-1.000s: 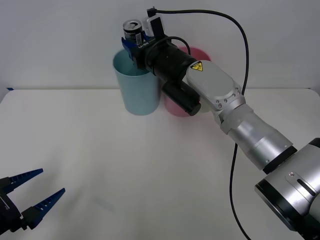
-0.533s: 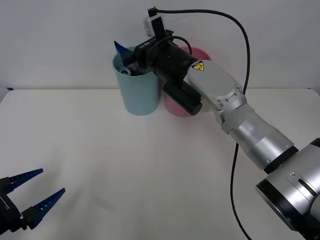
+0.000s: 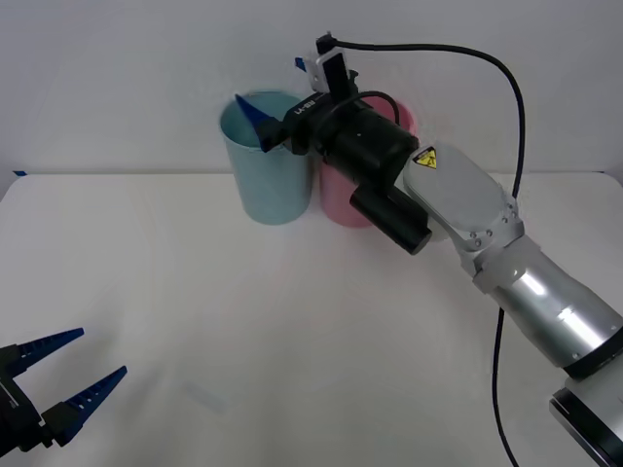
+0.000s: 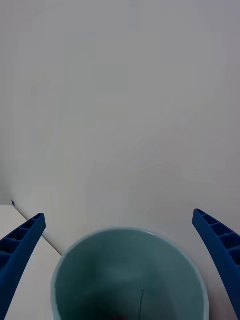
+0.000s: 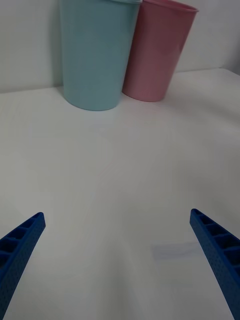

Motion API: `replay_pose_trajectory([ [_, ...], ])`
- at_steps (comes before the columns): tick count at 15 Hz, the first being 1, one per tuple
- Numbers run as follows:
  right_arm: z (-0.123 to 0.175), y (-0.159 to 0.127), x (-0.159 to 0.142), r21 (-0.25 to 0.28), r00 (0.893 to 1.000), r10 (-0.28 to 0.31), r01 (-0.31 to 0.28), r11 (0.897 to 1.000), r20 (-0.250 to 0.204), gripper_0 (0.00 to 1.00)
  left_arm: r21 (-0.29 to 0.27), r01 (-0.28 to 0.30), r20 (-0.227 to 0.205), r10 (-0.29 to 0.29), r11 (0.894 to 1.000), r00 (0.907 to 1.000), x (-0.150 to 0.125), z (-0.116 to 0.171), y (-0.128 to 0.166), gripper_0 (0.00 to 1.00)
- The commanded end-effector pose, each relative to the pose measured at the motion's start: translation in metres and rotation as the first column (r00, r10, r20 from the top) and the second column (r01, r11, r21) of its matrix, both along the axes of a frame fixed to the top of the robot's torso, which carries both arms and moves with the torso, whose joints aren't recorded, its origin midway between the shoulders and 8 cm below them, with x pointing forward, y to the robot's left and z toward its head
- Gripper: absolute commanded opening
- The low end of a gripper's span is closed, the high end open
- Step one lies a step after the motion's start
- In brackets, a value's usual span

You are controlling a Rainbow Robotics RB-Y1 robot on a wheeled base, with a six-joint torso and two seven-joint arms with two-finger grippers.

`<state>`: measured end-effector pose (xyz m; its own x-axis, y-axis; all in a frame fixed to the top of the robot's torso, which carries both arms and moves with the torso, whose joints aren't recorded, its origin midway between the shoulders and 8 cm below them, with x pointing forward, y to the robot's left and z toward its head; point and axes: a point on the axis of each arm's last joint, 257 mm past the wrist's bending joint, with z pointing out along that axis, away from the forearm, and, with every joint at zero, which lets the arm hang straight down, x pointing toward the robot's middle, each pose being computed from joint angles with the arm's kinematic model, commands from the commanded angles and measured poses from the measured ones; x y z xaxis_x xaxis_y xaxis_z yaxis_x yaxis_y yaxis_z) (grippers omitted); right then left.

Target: Grasp the object on the table and drop it into the matching bin: aluminum can to the light blue bin, PET bottle to the pink bin.

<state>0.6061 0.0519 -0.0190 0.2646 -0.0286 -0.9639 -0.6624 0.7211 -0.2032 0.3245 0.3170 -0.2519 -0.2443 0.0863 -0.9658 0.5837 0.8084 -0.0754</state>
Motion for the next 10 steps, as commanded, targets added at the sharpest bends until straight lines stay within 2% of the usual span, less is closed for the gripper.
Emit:
replay_pose_trajectory([
  [1, -0.005, -0.015, -0.023, -0.011, 0.999, 0.043, -0.043, 0.999, 0.006, 1.0, 0.0, 0.0, 0.0, 0.0, 1.0, 1.0, 0.0, 0.0, 0.0, 1.0],
  [7, -0.026, -0.056, -0.071, -0.051, 0.993, 0.114, -0.115, 0.992, -0.015, 1.0, 0.0, 0.0, 0.0, 0.0, 1.0, 1.0, 0.0, 0.0, 0.0, 1.0],
  [10, -0.044, -0.083, -0.093, -0.088, 0.987, 0.155, -0.158, 0.984, -0.039, 1.0, 0.0, 0.0, 0.0, 0.0, 1.0, 1.0, 0.0, 0.0, 0.0, 1.0],
])
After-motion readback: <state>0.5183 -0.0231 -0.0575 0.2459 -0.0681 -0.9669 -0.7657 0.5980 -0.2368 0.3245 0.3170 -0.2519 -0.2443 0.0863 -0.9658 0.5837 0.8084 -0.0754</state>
